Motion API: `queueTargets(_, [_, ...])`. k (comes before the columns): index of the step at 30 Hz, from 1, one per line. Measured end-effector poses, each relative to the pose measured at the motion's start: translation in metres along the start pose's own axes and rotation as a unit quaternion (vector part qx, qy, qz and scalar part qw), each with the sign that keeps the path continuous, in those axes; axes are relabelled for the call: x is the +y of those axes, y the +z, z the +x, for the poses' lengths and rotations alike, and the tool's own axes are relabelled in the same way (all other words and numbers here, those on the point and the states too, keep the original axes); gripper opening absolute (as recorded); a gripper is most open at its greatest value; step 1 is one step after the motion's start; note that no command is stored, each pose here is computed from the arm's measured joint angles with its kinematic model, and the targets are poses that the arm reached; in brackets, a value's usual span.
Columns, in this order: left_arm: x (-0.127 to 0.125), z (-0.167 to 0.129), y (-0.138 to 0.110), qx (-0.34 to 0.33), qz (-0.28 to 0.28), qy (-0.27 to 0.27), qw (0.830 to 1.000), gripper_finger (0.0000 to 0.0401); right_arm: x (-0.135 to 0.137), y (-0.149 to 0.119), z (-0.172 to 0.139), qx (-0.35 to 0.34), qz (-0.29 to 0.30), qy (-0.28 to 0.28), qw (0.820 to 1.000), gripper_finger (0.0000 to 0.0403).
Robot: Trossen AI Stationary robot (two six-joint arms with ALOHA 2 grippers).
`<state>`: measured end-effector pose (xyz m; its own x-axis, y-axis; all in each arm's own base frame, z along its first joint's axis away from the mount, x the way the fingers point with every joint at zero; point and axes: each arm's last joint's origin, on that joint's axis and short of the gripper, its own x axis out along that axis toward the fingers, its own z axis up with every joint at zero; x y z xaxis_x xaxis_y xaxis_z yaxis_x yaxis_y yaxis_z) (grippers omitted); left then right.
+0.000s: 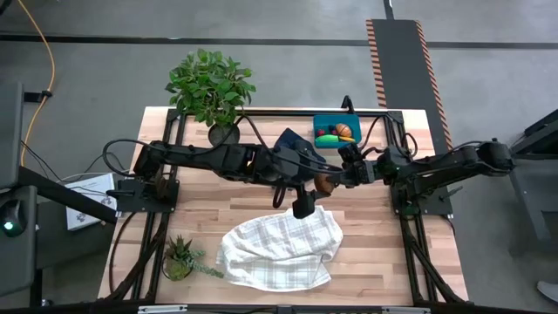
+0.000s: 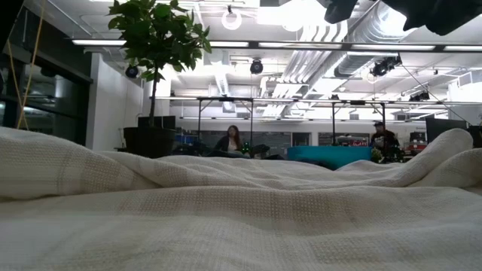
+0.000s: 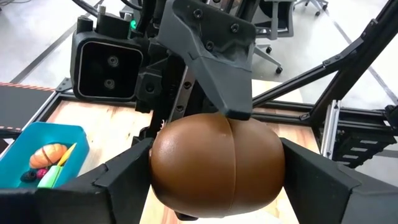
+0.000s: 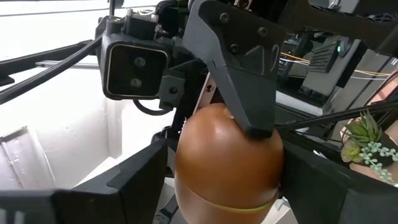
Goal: Pick and placing Produce into tupperware
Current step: Put the brown kiwi into the blue bin
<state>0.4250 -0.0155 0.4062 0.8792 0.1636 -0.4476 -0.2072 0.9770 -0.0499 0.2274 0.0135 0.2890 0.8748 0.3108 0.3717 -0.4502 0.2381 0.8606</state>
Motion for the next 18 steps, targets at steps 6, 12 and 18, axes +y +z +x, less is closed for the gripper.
queueTargets(6, [-0.0002, 0.0, 0.0, 0.0, 0.0, -0.004, 1.0, 0.0293, -0.0004, -0.0001, 0.0, 0.0, 0.001, -0.002, 1.0, 0.025])
queueTargets(12, [-0.0002, 0.0, 0.0, 0.001, 0.0, -0.004, 1.0, 0.0294, -0.0004, -0.0002, 0.0, 0.001, 0.001, -0.002, 1.0, 0.023])
queueTargets(18, [-0.0003, 0.0, -0.0001, 0.001, 0.0, -0.005, 1.0, 0.0297, -0.0004, -0.0001, 0.0, 0.0, -0.002, -0.002, 1.0, 0.0229])
